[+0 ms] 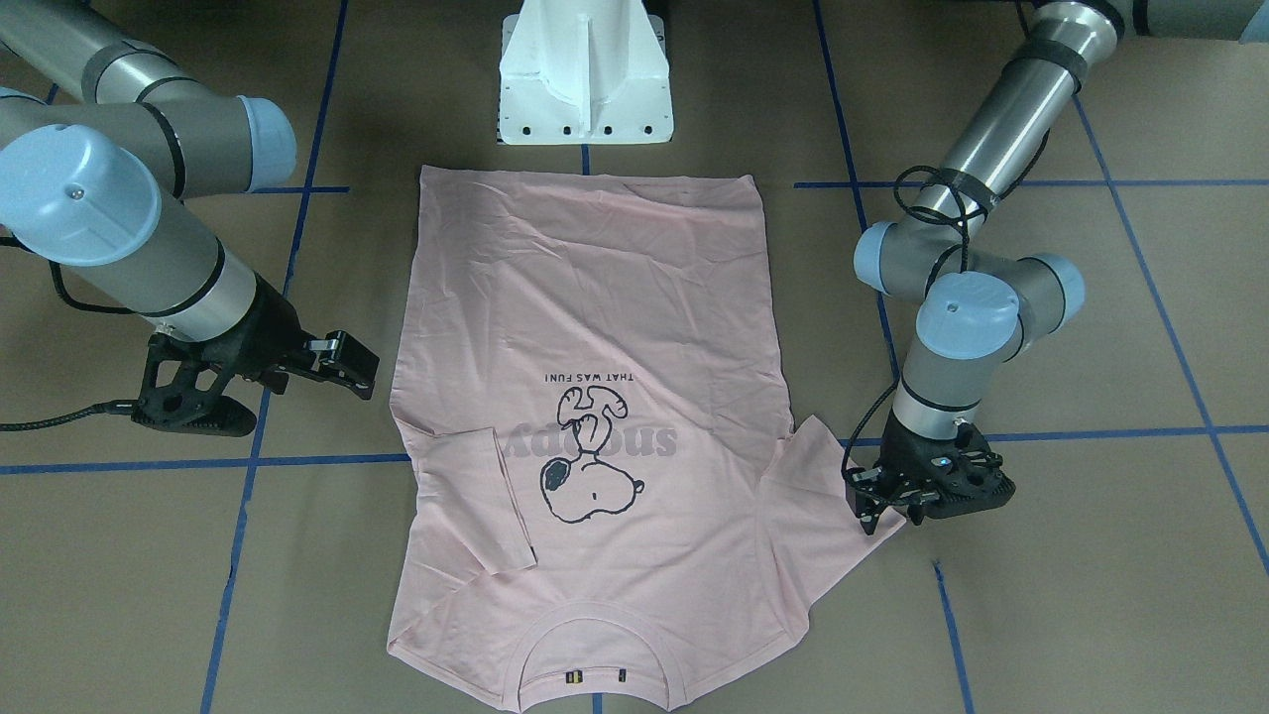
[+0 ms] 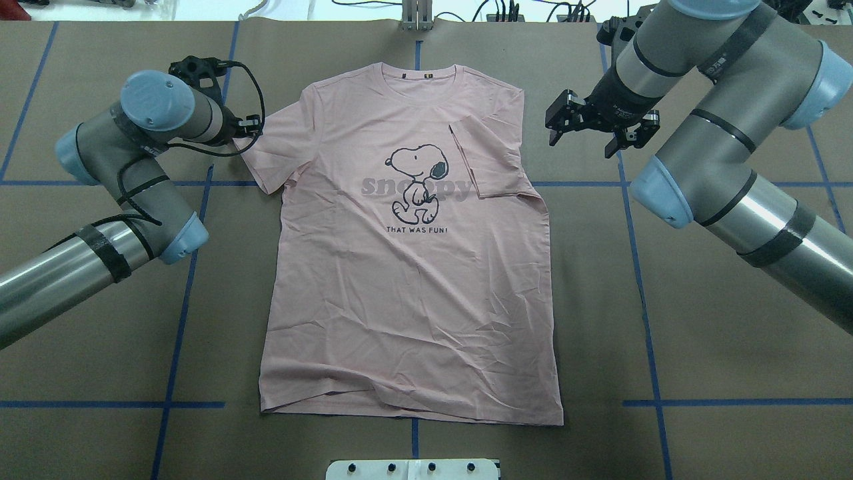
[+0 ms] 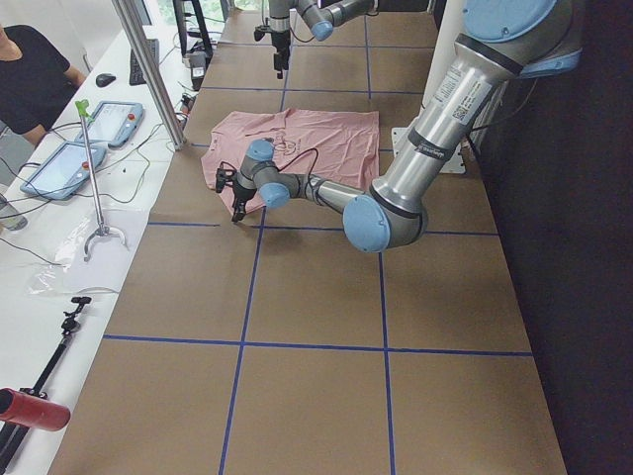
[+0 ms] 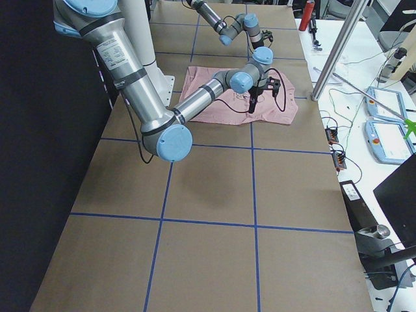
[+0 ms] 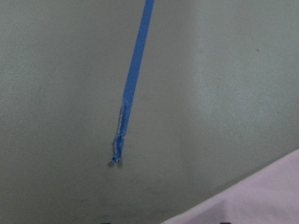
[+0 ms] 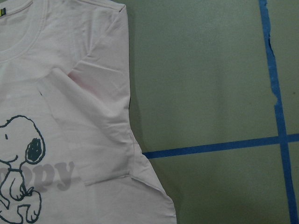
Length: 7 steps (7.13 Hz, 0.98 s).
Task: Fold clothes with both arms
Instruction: 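Reach the left gripper to the other sleeve while the right gripper withdraws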
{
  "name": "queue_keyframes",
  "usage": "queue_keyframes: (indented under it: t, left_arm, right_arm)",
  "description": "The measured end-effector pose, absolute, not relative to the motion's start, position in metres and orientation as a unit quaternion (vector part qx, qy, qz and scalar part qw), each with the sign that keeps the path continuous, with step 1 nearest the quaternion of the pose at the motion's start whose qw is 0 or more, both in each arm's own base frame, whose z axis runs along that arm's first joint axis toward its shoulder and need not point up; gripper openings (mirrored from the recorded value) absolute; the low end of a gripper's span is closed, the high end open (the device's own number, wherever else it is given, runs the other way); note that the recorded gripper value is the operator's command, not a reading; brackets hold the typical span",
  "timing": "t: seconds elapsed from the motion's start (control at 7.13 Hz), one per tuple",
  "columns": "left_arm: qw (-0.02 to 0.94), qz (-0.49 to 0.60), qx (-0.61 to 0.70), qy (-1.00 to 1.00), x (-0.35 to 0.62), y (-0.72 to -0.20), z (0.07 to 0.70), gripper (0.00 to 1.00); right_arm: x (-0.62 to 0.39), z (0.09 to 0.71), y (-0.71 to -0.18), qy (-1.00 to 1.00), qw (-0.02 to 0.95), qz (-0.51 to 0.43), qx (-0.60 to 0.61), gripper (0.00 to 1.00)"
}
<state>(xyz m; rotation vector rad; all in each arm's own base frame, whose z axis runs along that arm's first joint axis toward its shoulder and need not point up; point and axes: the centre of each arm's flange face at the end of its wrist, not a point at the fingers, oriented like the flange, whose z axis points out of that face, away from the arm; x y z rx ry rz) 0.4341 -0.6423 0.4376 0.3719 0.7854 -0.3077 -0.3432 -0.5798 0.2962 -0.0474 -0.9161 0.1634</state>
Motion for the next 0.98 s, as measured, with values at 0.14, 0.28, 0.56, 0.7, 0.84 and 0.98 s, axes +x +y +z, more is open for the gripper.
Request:
queue_keyframes:
  t: [0.14, 0.28, 0.56, 0.7, 0.84, 0.98]
  left_arm:
    - [0.896, -0.14, 0.182, 0.38, 0.434, -0.642, 0.435, 0.0]
    - [0.896, -0.136, 0.183, 0.381, 0.434, -0.642, 0.432, 0.0]
    - [0.892, -0.129, 0.168, 0.399, 0.426, -0.639, 0.405, 0.0]
    - [0.89, -0.131, 0.152, 0.409, 0.423, -0.636, 0.37, 0.0]
    - [0.887, -0.146, 0.133, 0.417, 0.431, -0.632, 0.333, 0.0]
    - [0.883, -0.163, 0.112, 0.426, 0.457, -0.626, 0.308, 0.0]
  right_arm:
    - [-0.343, 0.296, -0.58, -0.442, 0.893, 0.079, -0.023, 1.0]
    - [-0.343, 0.296, -0.58, -0.442, 0.893, 0.079, -0.023, 1.0]
    - [-0.343, 0.298, -0.58, -0.441, 0.894, 0.079, -0.023, 1.0]
    - [-0.343, 0.3, -0.579, -0.44, 0.894, 0.08, -0.023, 1.0]
    - [-0.342, 0.303, -0.579, -0.439, 0.894, 0.081, -0.024, 1.0]
    - [-0.341, 0.306, -0.578, -0.439, 0.895, 0.081, -0.025, 1.0]
